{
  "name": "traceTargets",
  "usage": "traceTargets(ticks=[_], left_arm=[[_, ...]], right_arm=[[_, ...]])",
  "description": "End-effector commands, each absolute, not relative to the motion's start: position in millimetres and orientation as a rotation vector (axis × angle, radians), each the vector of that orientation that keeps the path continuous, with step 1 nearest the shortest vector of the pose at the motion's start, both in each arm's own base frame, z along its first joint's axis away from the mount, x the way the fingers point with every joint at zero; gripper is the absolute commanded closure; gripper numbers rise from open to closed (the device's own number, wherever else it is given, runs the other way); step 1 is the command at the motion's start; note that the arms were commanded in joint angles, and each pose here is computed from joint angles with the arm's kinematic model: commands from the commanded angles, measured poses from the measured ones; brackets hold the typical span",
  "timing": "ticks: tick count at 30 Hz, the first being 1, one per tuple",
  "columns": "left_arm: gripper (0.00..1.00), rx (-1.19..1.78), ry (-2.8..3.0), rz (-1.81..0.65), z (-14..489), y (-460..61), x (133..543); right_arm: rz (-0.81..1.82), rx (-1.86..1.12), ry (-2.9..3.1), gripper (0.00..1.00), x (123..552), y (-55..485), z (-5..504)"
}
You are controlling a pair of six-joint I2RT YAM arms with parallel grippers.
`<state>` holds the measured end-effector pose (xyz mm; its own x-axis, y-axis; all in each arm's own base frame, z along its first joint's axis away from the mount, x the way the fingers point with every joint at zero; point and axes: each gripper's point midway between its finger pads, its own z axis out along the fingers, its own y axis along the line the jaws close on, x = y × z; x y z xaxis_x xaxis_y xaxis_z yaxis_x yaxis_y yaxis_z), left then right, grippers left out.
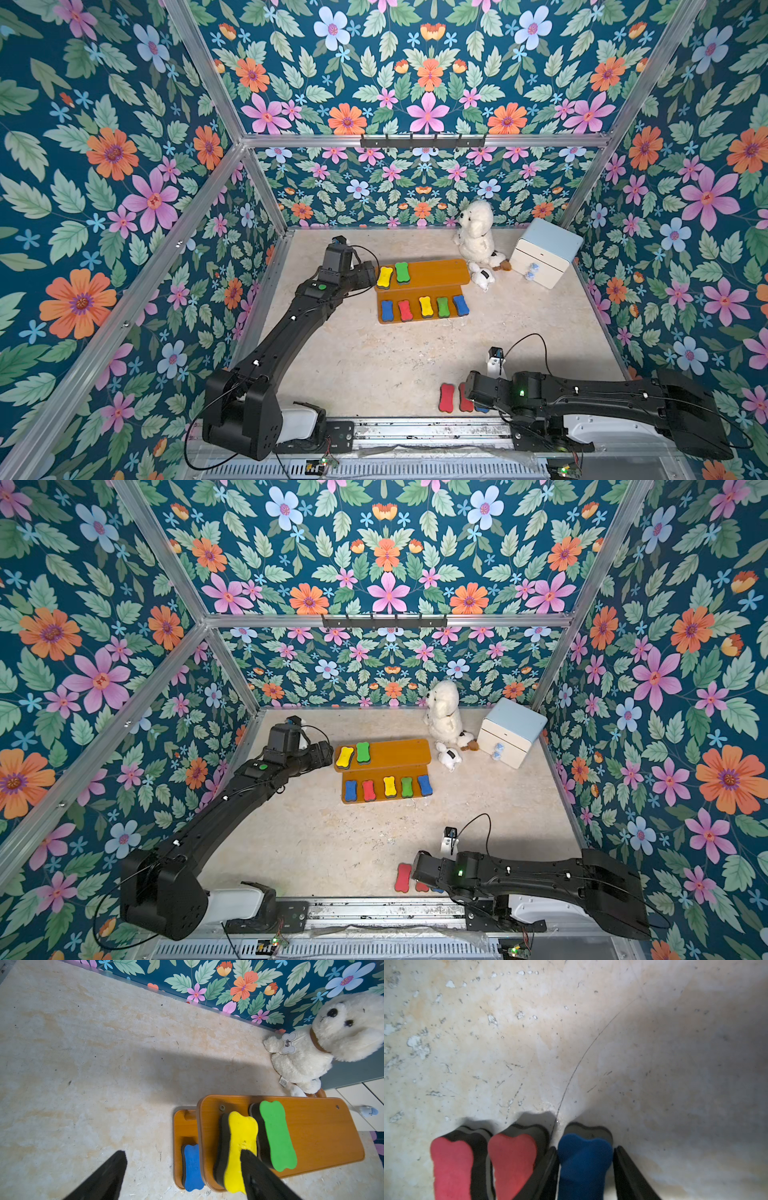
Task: Remove the whiteboard erasers from the shelf
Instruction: Place the whiteboard eraser at the center of the board.
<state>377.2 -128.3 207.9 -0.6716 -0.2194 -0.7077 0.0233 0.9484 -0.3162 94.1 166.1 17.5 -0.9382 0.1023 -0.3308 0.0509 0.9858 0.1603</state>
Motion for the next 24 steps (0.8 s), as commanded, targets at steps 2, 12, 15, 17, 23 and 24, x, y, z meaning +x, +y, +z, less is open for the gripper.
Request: traceTargets(ticks=[2, 12, 15, 17, 23, 24], left_arm=[[0.1, -0.144, 2.271, -0.39, 210, -129, 378], [0.12, -0.145, 2.271, -0.394, 210, -130, 378], [0.15, -0.144, 2.271, -0.401, 210, -132, 377], [0.17, -0.138, 2.274, -0.409, 211, -134, 377], [0.23, -0.1, 2.301, -0.384, 212, -139, 375], [0.25, -0.095, 2.302, -0.382, 212, -139, 374]], right_arm=[[0.223, 0.101, 2.765, 0.51, 97, 168, 20], [0.293, 0.096, 2.74, 0.51, 101, 177, 32], [0.273, 0.11, 2.723, 0.51, 104, 175, 42], [0.282, 0.118, 2.701, 0.51, 107, 177, 54], [0.381, 0.117, 2.593, 0.51, 140, 208, 108], [0.405, 0.111, 2.578, 0.51, 149, 218, 118]])
